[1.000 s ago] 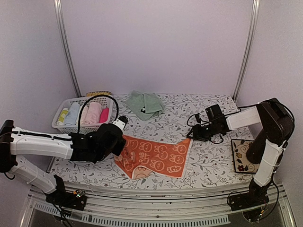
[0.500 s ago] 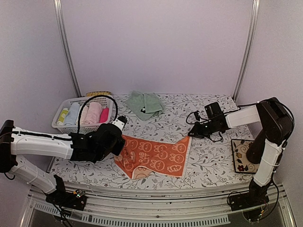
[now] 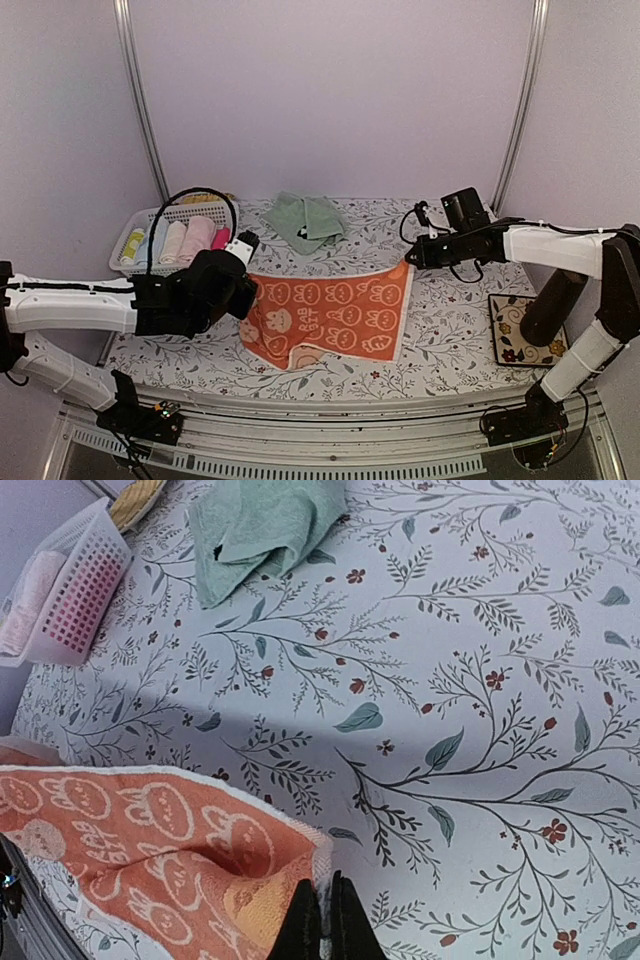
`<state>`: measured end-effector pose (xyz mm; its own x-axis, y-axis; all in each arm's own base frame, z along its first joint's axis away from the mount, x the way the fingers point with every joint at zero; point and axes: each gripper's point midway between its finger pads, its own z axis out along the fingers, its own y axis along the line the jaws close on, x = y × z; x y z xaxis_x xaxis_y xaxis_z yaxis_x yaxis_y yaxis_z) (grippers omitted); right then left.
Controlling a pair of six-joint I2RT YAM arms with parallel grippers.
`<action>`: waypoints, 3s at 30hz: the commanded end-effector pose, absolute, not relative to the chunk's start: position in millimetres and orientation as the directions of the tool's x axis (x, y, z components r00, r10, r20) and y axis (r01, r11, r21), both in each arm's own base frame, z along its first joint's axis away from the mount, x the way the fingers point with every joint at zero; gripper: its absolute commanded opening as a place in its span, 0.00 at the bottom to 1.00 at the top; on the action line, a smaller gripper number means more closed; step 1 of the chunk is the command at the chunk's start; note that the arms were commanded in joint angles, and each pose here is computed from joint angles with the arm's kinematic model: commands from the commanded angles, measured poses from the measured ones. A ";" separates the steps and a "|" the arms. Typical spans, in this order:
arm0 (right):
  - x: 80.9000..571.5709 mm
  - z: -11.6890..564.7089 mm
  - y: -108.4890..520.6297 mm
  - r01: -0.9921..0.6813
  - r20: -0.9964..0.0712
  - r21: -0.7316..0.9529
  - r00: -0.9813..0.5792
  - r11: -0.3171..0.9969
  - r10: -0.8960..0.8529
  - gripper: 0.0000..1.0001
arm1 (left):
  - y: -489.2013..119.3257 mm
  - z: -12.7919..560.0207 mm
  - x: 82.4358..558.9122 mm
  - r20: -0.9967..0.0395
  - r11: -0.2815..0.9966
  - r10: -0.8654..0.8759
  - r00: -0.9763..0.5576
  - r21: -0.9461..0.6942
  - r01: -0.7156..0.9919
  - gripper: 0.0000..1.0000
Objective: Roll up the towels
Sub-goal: Pick up the towel from the center of the board, then flatten out the towel at the center of the board.
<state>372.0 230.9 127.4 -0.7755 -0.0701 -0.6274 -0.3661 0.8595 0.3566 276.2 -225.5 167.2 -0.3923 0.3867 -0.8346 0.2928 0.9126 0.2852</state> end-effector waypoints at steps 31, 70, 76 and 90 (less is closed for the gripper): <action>243.5 290.9 137.7 -0.390 -0.902 0.075 -0.420 0.918 -0.105 0.02 | -210.1 264.5 181.3 -0.838 0.893 0.451 -0.307 0.425 0.151 0.00; 454.4 114.5 119.0 0.019 -0.673 -0.319 -0.709 0.947 -0.213 0.02 | -261.2 66.1 445.9 -0.617 0.797 0.595 -0.515 0.539 0.274 0.00; 456.4 118.0 109.7 0.035 -0.676 -0.353 -0.700 0.935 -0.229 0.02 | -265.3 59.9 453.6 -0.632 0.795 0.602 -0.488 0.528 0.297 0.00; 470.3 116.9 94.7 0.097 -0.671 -0.402 -0.708 0.911 -0.221 0.02 | -279.3 49.6 469.4 -0.649 0.799 0.600 -0.468 0.505 0.325 0.00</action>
